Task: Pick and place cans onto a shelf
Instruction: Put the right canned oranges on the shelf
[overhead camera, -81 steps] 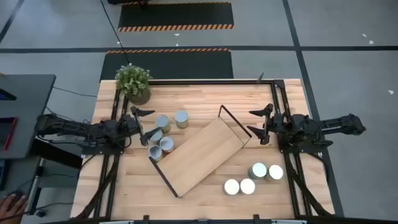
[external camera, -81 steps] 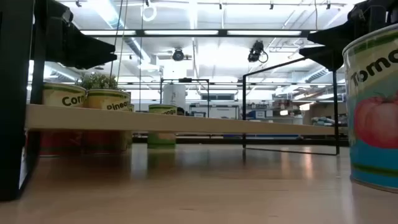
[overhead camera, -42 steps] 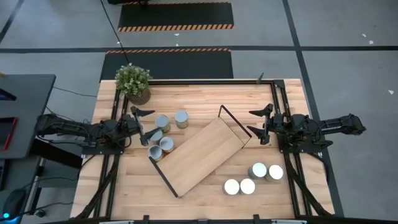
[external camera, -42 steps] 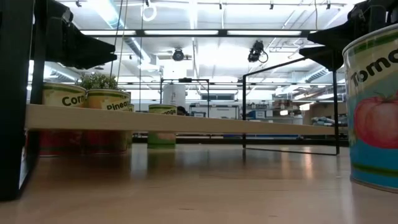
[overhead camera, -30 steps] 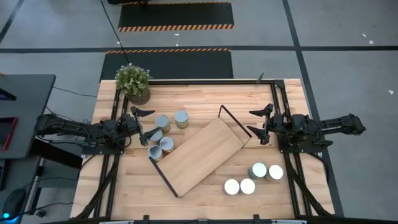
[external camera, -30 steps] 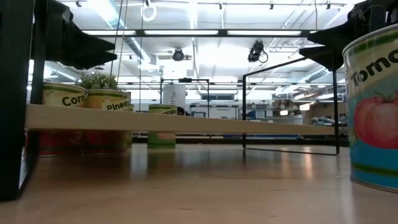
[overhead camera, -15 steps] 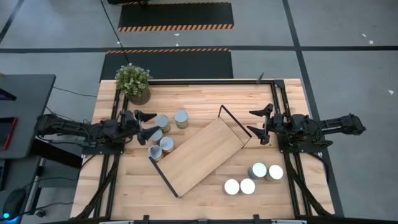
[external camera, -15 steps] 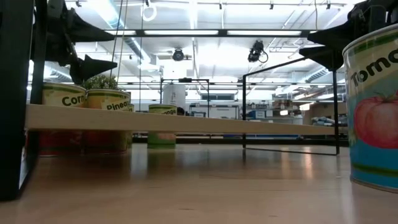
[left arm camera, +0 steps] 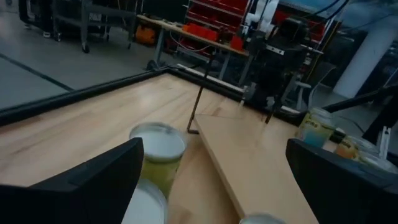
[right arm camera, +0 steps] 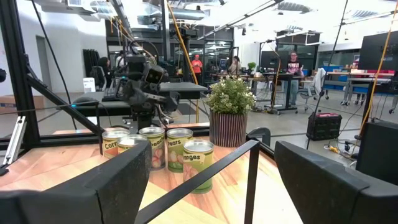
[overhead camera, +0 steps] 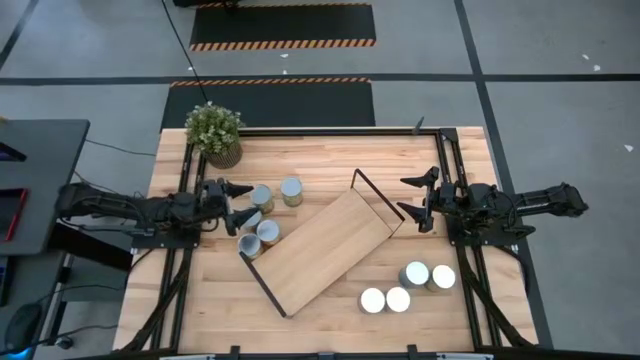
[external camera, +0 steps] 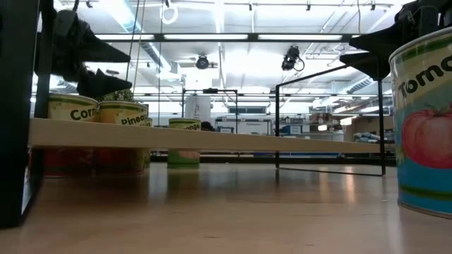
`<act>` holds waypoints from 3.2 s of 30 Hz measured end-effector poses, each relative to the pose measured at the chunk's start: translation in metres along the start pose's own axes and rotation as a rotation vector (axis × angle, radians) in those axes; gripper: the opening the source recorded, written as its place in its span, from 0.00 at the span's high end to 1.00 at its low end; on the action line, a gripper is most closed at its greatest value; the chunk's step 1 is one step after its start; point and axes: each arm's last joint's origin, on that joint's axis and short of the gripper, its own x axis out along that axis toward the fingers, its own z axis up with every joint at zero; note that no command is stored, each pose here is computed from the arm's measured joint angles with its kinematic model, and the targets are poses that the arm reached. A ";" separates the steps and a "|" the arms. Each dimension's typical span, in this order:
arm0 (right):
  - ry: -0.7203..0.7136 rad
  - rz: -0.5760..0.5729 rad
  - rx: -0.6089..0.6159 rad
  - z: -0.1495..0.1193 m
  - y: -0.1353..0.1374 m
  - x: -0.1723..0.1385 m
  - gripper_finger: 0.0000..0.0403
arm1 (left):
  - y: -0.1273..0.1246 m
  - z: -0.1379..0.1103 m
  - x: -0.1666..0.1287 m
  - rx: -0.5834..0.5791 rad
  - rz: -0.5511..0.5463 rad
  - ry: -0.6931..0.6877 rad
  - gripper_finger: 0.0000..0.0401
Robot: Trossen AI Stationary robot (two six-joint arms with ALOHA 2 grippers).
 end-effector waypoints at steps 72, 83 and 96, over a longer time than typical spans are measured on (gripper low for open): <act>-0.007 -0.007 0.002 0.001 0.000 0.000 0.14 | 0.017 0.023 0.207 0.287 0.229 1.173 0.00; -0.006 -0.008 0.002 0.001 0.000 0.000 0.14 | 0.017 0.023 0.210 0.245 0.261 1.142 0.20; -0.006 -0.008 0.002 0.001 0.000 0.000 0.14 | 0.001 0.067 0.230 0.261 0.249 1.005 0.27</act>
